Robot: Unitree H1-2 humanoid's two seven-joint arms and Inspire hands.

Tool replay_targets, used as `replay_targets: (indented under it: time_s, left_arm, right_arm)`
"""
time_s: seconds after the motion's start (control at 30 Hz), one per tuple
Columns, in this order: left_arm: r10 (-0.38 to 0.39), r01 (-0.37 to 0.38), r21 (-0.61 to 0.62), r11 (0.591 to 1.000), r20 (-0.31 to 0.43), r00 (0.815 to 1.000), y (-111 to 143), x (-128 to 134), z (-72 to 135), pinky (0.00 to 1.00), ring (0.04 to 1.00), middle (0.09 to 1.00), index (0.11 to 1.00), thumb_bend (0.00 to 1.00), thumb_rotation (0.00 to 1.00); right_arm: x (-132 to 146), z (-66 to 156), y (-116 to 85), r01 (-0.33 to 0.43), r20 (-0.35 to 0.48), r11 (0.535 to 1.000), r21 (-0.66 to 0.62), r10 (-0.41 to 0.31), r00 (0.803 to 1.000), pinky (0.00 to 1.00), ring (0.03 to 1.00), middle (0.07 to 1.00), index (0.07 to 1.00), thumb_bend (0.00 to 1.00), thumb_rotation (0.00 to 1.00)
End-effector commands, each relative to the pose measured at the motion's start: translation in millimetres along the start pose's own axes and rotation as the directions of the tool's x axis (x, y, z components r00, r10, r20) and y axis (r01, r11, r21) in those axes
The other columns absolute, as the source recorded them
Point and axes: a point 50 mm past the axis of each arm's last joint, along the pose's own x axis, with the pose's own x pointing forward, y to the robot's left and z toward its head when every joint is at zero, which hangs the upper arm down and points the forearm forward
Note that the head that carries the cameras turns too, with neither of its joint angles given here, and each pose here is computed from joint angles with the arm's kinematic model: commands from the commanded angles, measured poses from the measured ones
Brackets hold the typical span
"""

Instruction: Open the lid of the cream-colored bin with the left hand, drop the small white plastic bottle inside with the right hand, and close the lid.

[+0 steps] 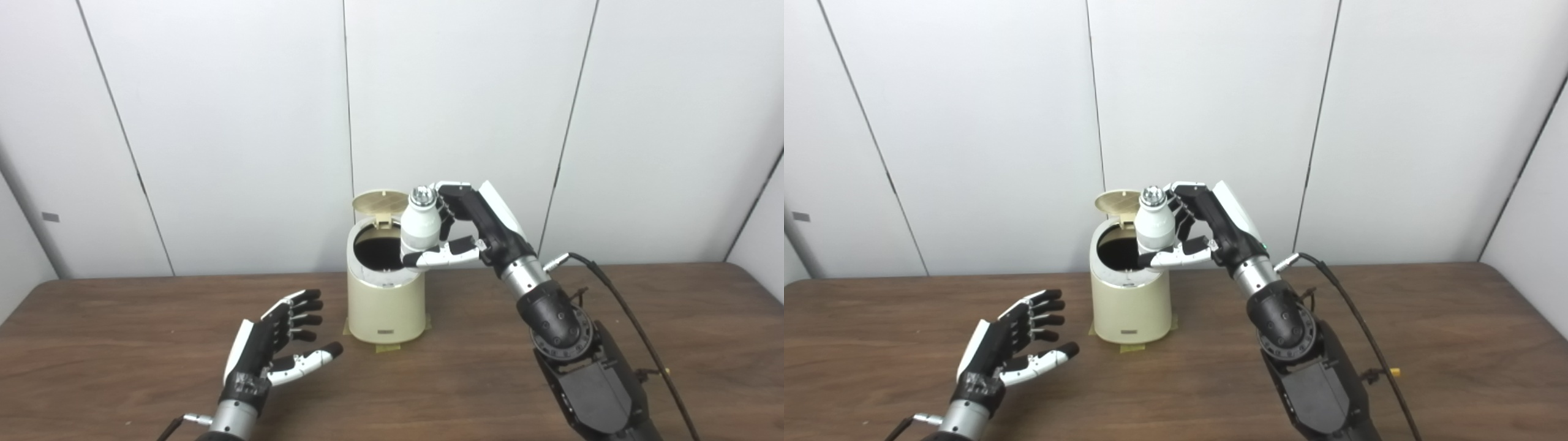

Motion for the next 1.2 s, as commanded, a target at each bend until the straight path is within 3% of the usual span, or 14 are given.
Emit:
replay_targets:
  time_s: [0.0, 0.17, 0.47, 1.17]
  left_arm:
    - [0.021, -0.02, -0.007, 1.0, 0.093, 0.995, 1, 16, 19, 0.7, 0.749, 0.787, 0.816, 0.75, 0.1]
    - [0.018, -0.018, -0.003, 1.0, 0.097, 0.995, 0, 17, 20, 0.7, 0.751, 0.79, 0.822, 0.74, 0.11]
    - [0.021, -0.018, -0.024, 1.0, 0.102, 0.995, -4, 17, 24, 0.67, 0.739, 0.786, 0.821, 0.74, 0.09]
    - [0.015, -0.014, -0.016, 1.0, 0.104, 0.994, -6, 14, 28, 0.67, 0.741, 0.787, 0.821, 0.74, 0.09]
  right_arm:
    - [30, 32, -10, 0.033, 0.1, 0.999, 0.018, -0.034, 0.994, 0.32, 0.391, 0.481, 0.521, 0.52, 0.0]
    - [50, 25, 3, 0.012, 0.12, 1.0, 0.016, -0.014, 0.993, 0.33, 0.397, 0.486, 0.525, 0.52, 0.0]
    - [68, 16, 12, 0.004, 0.076, 0.999, 0.039, -0.006, 0.997, 0.32, 0.395, 0.484, 0.533, 0.51, 0.0]
    - [85, 10, 11, 0.012, 0.098, 0.998, -0.055, -0.007, 0.995, 0.29, 0.374, 0.472, 0.542, 0.51, 0.0]
